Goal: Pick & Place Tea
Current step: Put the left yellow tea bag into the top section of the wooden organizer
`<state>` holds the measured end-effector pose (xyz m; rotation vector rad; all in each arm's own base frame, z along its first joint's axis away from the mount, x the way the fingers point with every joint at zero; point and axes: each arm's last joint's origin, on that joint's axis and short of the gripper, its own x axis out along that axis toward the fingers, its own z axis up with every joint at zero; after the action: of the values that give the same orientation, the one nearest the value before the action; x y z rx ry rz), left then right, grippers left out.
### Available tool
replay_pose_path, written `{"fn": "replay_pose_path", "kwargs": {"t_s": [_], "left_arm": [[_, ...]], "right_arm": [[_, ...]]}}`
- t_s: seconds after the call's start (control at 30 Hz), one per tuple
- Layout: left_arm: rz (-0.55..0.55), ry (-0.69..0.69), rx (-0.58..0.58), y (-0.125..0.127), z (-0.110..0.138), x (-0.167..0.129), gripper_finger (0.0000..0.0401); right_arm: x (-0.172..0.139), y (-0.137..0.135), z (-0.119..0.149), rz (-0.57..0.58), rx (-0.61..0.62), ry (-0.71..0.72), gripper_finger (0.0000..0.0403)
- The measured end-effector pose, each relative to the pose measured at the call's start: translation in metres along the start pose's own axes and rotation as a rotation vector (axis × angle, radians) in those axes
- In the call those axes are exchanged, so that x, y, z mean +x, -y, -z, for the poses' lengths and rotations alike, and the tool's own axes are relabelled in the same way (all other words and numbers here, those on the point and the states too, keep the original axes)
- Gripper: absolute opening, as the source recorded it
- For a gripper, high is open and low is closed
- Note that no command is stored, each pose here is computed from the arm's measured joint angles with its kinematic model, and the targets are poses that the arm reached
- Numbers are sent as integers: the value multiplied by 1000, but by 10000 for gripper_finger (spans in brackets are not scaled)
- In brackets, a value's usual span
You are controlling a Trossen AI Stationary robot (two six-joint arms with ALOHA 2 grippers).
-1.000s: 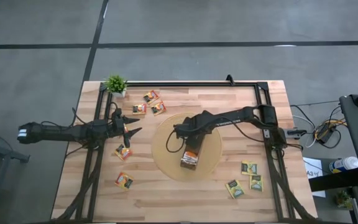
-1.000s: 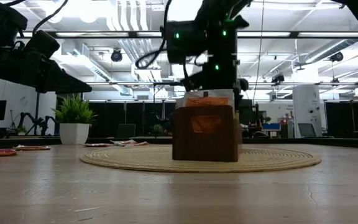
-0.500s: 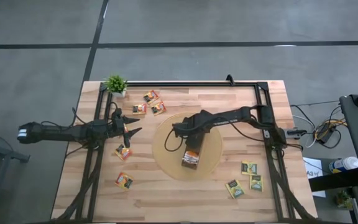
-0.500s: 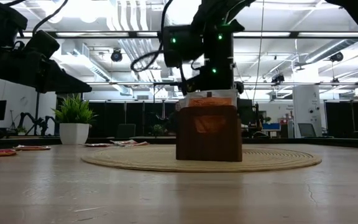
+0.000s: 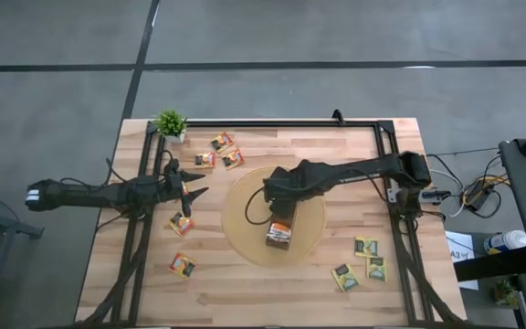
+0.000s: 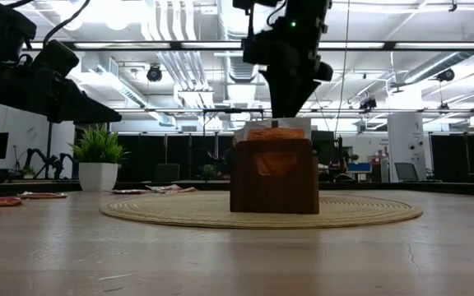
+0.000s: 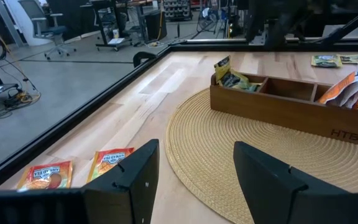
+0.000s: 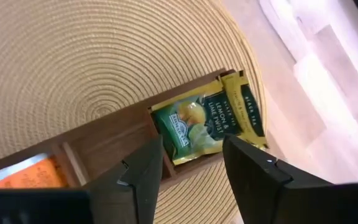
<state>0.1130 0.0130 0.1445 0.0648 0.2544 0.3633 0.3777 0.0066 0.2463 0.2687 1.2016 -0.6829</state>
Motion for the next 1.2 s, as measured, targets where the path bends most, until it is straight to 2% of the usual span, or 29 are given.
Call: {"fn": "replay_pose_path", "kwargs": {"t_s": [0.17, 0.4, 0.73, 1.2], "left_arm": [[0, 0, 0, 0, 0, 0, 202], [0, 0, 0, 0, 0, 0, 202], [0, 0, 0, 0, 0, 0, 202], [0, 0, 0, 0, 0, 0, 202]], "right_arm": [[-20, -3, 7, -35, -4, 44, 164], [-40, -5, 15, -78, 86, 65, 169], [-50, -14, 26, -189, 180, -24, 162], [-66, -43, 59, -231, 231, -80, 167]]}}
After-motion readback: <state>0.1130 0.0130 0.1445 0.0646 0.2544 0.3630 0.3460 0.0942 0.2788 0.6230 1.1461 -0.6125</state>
